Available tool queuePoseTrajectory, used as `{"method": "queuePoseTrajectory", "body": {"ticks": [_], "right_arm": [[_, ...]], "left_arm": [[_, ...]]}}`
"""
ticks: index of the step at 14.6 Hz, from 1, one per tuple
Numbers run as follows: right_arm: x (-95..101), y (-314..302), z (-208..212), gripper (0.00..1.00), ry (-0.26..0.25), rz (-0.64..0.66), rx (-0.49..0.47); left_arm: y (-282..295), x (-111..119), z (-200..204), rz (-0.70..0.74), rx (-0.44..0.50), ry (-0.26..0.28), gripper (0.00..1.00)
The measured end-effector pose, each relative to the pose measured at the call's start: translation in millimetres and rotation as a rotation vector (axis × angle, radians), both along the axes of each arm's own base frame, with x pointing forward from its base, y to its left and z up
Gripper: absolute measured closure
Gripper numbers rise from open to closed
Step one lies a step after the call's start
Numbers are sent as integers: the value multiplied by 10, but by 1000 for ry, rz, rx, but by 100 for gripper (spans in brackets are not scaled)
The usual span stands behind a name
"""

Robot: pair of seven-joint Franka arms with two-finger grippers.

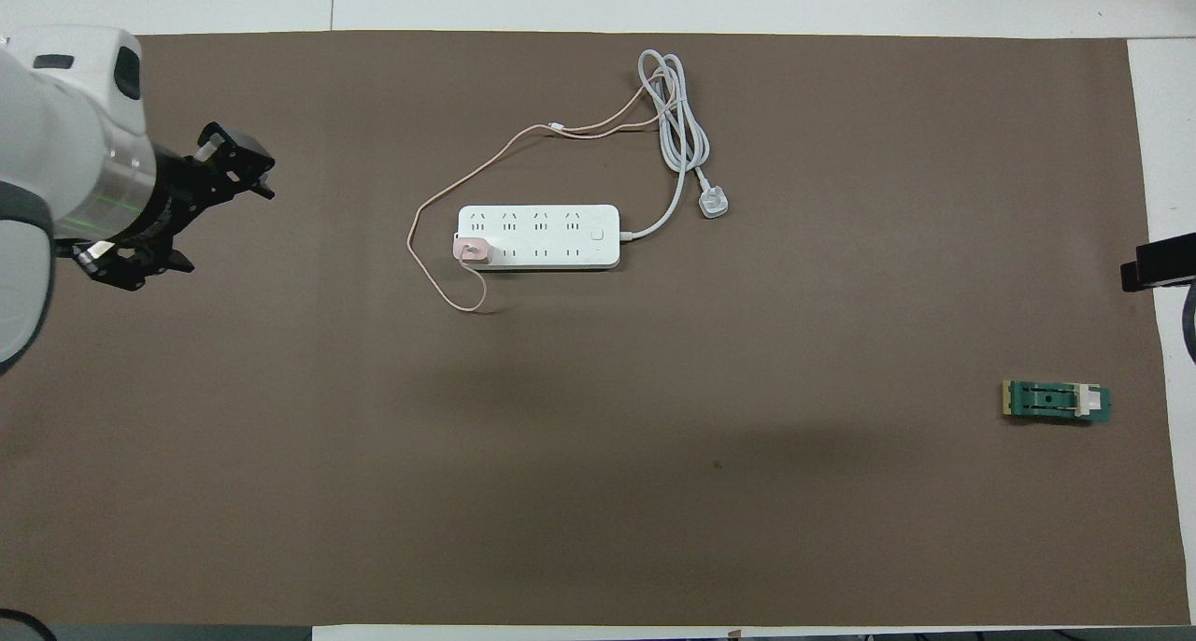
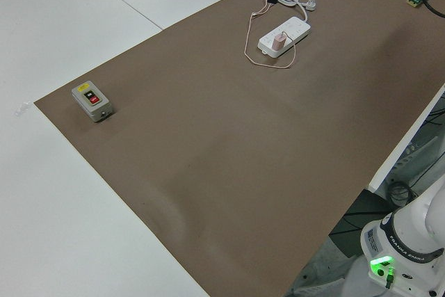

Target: Plug charger into power strip

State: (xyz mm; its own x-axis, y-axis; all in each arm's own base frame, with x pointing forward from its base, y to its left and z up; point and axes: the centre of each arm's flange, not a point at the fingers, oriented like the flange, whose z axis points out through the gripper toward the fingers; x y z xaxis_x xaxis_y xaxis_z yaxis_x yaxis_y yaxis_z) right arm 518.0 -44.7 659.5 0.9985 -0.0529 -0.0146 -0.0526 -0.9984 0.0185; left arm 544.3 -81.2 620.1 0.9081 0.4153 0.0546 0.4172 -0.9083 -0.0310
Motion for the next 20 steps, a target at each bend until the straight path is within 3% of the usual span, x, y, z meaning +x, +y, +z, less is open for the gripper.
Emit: {"method": "queuePoseTrajectory", "body": {"ticks": [4, 7, 20], "right_arm": [[0, 0, 0, 0, 0, 0, 0], [0, 0, 0, 0, 0, 0, 0], [-5, 0, 8, 0, -1, 0, 0]], "left_arm": [[578, -181, 205, -200, 11, 44, 0], [819, -282, 340, -211, 13, 33, 0], [524, -323, 172, -291, -26, 84, 0]]}}
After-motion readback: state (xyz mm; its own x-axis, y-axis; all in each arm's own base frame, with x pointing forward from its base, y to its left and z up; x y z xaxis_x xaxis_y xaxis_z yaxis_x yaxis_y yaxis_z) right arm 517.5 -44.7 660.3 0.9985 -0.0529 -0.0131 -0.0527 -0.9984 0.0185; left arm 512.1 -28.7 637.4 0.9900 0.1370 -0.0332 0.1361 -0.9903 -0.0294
